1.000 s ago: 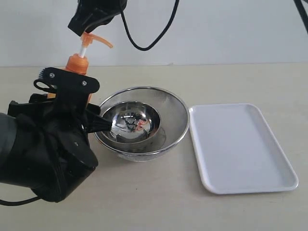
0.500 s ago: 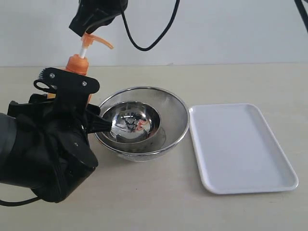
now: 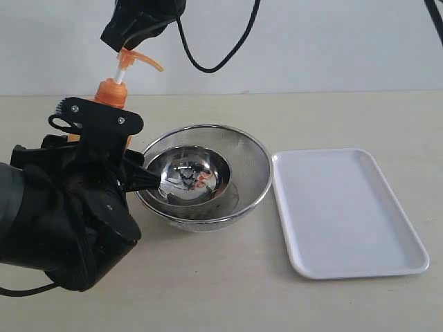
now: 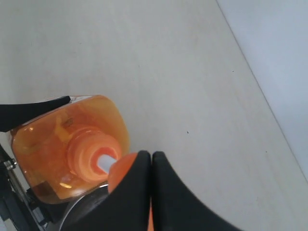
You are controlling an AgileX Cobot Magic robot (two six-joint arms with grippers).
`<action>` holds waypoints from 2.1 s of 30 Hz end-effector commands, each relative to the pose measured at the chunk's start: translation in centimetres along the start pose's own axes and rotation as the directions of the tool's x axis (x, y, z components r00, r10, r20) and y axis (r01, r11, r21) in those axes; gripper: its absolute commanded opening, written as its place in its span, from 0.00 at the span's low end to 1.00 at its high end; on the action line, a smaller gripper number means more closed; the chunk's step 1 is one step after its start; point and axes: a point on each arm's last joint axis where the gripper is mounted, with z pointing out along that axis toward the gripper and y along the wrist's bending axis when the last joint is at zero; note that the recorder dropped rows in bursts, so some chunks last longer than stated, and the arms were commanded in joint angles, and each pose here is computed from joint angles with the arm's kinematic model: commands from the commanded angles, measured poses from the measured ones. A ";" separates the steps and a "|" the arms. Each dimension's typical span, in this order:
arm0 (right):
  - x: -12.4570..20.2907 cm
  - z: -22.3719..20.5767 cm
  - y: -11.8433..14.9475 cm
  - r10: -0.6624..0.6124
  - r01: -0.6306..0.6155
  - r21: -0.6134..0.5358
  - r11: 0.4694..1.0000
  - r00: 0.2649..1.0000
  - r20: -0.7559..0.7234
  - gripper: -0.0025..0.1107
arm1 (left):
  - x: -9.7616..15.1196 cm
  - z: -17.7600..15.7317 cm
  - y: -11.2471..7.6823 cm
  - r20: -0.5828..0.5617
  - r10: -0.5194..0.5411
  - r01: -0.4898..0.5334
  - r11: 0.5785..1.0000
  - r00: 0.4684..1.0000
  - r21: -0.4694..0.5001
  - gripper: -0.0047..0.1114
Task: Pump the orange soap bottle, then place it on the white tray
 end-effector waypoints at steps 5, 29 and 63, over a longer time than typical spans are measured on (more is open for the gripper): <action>0.8 1.5 1.1 0.025 -0.032 -0.105 0.994 0.997 -0.067 0.02 | -1.2 -0.3 0.3 0.095 0.004 -0.001 1.000 0.995 -0.026 0.08; 0.9 2.9 1.8 0.016 -0.028 -0.129 0.991 0.996 -0.088 0.02 | -1.2 -0.3 0.3 0.095 0.004 -0.001 1.000 0.995 -0.026 0.08; -1.0 -2.0 0.9 -0.048 0.047 0.060 0.997 0.999 0.012 0.02 | -1.2 -0.3 0.3 0.094 0.004 -0.001 1.000 0.996 -0.024 0.08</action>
